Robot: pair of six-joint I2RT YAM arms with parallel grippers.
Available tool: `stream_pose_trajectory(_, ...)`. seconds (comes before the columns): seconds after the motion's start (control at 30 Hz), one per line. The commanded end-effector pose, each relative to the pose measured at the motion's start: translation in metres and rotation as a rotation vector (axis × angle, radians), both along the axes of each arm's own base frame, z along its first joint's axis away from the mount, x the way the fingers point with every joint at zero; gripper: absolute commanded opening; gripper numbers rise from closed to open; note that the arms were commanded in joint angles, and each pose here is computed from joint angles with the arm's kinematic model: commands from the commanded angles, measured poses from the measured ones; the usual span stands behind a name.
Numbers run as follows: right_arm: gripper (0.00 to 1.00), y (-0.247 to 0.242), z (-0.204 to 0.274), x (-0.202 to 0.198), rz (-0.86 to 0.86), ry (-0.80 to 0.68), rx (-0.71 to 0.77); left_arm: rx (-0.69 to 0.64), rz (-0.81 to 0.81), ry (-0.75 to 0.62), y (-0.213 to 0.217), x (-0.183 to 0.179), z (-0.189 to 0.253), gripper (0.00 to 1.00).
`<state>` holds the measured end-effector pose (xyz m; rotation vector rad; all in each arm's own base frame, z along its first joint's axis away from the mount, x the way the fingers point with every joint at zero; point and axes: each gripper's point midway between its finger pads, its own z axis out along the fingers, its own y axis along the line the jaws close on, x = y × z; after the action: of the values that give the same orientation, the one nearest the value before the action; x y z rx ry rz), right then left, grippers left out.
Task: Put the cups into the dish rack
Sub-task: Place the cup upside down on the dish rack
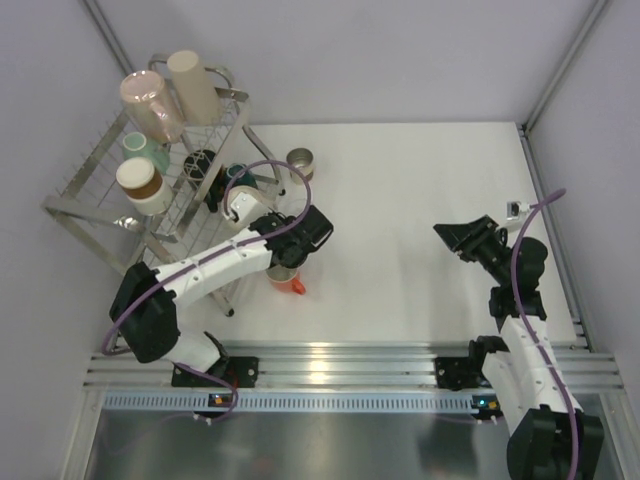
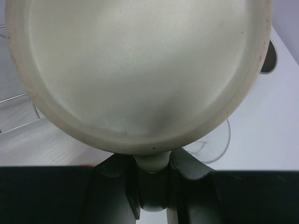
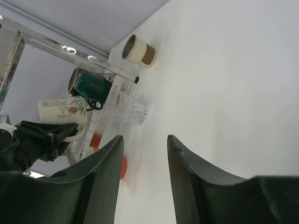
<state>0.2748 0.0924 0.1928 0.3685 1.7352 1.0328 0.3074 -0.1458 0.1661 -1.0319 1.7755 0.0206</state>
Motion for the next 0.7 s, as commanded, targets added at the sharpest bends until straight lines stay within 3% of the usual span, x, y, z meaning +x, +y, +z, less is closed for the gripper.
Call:
stream_pose_trajectory(0.0, 0.43, -0.007, 0.025, 0.004, -0.026, -0.089, -0.030, 0.032, 0.069, -0.068, 0.027, -0.001, 0.023, 0.00)
stream_pose_trajectory(0.67, 0.43, -0.008, 0.031, 0.005, -0.019, -0.108, -0.091, 0.209, 0.206, 0.062, 0.095, 0.003, 0.005, 0.00)
